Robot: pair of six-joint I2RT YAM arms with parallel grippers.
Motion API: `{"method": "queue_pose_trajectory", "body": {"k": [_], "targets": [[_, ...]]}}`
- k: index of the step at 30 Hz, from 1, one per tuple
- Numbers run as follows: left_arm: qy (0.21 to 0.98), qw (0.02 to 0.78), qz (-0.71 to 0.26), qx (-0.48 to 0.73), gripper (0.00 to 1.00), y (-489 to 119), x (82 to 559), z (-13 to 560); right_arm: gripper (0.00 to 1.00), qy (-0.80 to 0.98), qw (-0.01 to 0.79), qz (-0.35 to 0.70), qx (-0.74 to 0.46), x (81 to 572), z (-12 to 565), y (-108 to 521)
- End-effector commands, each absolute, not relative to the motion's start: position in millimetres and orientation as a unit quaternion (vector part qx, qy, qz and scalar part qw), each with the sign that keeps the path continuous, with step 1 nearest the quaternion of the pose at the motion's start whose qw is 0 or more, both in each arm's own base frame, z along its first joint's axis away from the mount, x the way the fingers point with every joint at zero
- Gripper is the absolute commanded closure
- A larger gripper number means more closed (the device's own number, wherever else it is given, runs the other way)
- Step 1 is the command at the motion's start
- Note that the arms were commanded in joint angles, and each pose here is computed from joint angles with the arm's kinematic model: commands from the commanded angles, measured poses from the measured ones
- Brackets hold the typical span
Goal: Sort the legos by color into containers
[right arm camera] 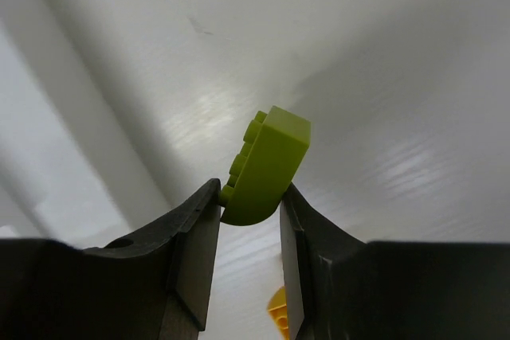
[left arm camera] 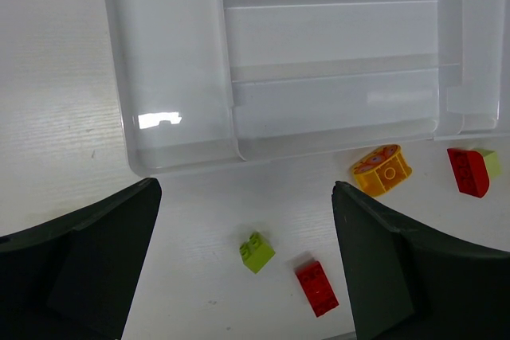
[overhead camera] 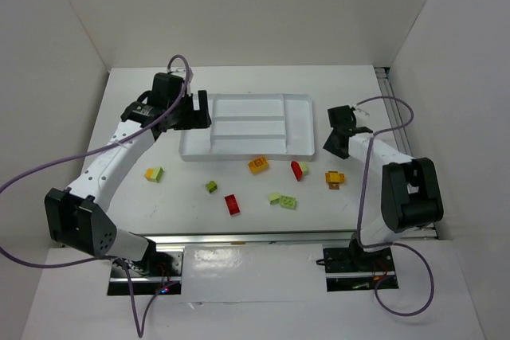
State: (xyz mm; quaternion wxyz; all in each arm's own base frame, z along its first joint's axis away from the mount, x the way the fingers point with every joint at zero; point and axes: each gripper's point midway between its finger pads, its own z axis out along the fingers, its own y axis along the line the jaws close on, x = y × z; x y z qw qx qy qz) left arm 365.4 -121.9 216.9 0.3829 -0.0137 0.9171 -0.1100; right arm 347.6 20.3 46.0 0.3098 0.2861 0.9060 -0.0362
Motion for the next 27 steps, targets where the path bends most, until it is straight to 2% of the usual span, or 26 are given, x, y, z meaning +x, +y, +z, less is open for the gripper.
{"method": "queue_pose_trajectory", "body": {"k": [1,5,10,11,13,14,15,17,18,23,27], "targets": [[0.911,0.397,-0.11,-0.019,0.0,-122,368,232,0.71,0.892,0.376,-0.048,0.246,371,98,38],[0.912,0.4,-0.084,-0.041,0.0,-110,366,232,0.71,0.883,0.432,-0.028,0.179,405,149,88],[0.91,0.402,-0.073,-0.076,0.0,-103,364,236,0.71,0.883,0.453,0.037,0.116,450,168,151],[0.909,0.403,-0.07,-0.078,0.0,-101,365,237,0.71,0.89,0.441,0.038,0.105,462,151,160],[0.908,0.405,-0.07,-0.078,0.0,-100,362,239,0.71,0.882,0.457,0.066,0.095,491,168,181],[0.906,0.409,-0.072,-0.078,0.0,-100,360,243,0.71,0.897,0.428,0.069,0.084,498,142,191],[0.905,0.412,-0.078,-0.077,0.0,-101,359,247,0.71,0.888,0.445,0.089,0.074,513,160,207],[0.908,0.405,-0.081,-0.069,0.0,-102,353,245,0.7,0.899,0.423,0.097,0.053,522,140,225],[0.906,0.409,-0.085,-0.065,0.0,-104,350,248,0.7,0.892,0.436,0.112,0.051,533,153,234],[0.91,0.397,-0.109,-0.042,0.0,-112,336,243,0.69,0.888,0.44,0.126,0.046,553,142,252],[0.926,0.356,-0.12,-0.033,0.0,-119,322,212,0.69,0.894,0.428,0.126,0.047,558,122,257]]}}
